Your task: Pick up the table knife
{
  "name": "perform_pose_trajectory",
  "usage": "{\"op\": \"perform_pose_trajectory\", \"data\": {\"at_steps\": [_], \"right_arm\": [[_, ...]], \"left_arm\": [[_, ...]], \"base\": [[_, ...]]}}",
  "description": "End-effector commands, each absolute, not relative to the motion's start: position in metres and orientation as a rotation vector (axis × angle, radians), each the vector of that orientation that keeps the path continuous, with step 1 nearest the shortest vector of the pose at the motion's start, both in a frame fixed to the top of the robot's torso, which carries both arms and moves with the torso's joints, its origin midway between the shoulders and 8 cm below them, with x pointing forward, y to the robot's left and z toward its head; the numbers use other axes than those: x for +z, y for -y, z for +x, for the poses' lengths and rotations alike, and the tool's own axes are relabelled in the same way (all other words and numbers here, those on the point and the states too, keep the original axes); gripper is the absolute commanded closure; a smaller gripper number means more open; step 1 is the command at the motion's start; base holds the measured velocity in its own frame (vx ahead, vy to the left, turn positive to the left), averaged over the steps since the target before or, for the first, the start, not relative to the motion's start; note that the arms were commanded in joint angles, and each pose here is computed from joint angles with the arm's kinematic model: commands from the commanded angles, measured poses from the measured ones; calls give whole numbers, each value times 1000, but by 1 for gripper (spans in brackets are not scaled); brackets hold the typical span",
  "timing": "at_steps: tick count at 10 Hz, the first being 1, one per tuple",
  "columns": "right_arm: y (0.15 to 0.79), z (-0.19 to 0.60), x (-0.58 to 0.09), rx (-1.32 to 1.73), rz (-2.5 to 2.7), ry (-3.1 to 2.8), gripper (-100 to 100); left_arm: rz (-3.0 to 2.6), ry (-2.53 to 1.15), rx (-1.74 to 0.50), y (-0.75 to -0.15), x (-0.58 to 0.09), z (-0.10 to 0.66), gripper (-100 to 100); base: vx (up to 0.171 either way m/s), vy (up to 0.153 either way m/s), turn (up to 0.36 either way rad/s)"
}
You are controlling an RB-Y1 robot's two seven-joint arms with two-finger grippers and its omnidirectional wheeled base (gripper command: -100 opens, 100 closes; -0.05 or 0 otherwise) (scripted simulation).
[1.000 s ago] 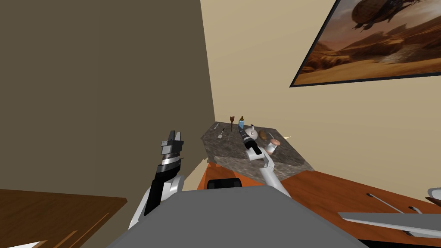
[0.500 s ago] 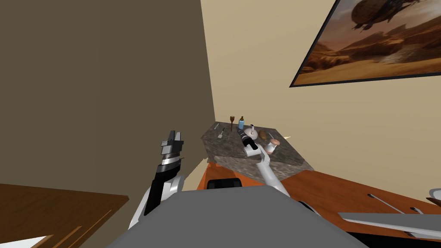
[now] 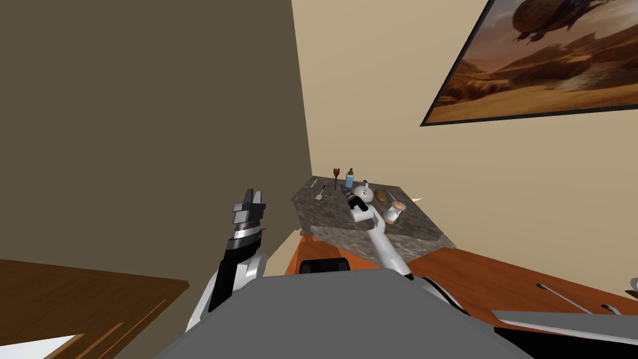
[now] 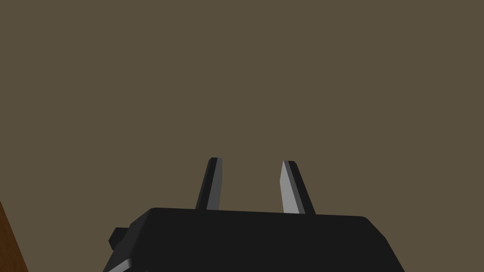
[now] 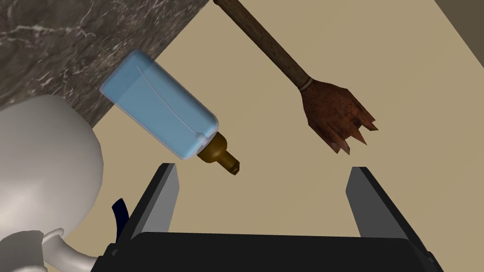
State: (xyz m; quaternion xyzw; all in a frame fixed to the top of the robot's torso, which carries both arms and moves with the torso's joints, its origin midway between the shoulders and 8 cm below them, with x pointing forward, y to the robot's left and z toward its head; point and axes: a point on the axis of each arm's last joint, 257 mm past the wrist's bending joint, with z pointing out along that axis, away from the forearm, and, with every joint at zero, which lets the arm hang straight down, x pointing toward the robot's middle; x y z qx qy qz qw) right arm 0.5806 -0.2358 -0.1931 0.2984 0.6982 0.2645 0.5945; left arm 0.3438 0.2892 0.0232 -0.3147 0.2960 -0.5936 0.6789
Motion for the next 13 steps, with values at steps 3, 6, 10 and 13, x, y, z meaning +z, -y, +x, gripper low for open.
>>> {"op": "perform_pose_trajectory", "data": {"at_steps": [3,6,10,13], "right_arm": [[238,589,-209,554,703,-1701,-100],[239,602,-230,467,694,-1805,-100],[242,610,-248,371,689,-1917,-100],[249,608,-270,304,703,-2003,-100]], "left_arm": [[-707,-665,-1333,-289,23,344,0],[-707,-665,-1333,-289,23,344,0],[-707,-665,-1333,-289,23,344,0],[-707,-665,-1333,-289,23,344,0]], "base": [[3,2,20],[9,6,38],[19,8,39],[24,10,45]]}}
